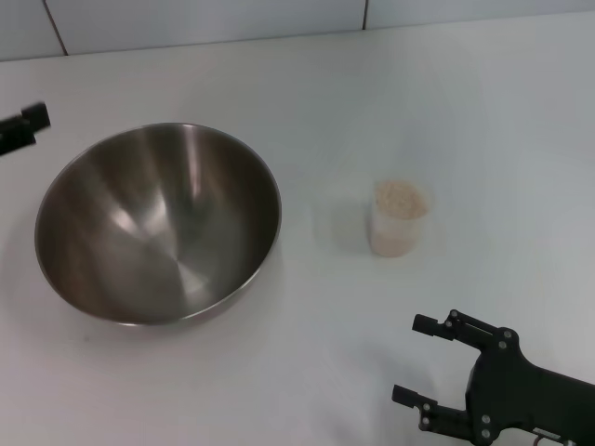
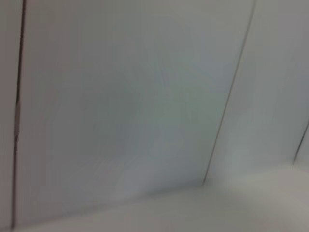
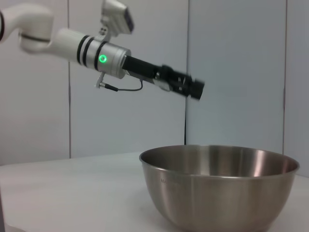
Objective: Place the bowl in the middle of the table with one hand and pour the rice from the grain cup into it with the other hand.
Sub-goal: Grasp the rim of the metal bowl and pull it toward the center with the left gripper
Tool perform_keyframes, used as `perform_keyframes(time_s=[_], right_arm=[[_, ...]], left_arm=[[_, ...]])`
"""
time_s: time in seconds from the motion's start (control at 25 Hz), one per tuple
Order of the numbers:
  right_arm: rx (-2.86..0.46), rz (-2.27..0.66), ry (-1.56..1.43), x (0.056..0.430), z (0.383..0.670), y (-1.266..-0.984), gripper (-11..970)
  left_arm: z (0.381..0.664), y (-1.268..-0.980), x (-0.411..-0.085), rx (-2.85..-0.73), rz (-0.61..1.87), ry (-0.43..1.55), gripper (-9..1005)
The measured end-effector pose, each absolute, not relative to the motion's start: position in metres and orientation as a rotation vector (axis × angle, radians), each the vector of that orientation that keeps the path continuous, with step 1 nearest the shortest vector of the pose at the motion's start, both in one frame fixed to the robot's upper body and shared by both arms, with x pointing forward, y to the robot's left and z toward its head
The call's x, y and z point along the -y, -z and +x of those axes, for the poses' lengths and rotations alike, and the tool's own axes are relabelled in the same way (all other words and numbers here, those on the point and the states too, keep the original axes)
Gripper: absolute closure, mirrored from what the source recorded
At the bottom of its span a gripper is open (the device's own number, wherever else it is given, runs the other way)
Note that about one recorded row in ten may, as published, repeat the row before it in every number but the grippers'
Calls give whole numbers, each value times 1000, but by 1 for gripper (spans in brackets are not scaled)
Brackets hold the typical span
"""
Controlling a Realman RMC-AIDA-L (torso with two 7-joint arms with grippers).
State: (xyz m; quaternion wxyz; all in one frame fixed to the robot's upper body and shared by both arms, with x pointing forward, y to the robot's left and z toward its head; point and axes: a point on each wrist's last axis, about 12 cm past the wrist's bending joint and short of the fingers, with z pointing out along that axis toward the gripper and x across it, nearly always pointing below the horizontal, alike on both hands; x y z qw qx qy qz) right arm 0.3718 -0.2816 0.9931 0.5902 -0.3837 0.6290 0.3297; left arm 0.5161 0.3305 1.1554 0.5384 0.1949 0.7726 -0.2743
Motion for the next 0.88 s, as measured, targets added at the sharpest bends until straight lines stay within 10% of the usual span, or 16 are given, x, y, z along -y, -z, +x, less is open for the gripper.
perform_keyframes(time_s=[0.28, 0.88], right_arm=[[-1464, -893, -767, 282, 371, -993, 219], [-1459, -900, -762, 281, 372, -993, 225]], left_arm=[[536, -1164, -319, -2234, 504, 497, 200], [559, -1132, -300, -2391, 559, 553, 222]])
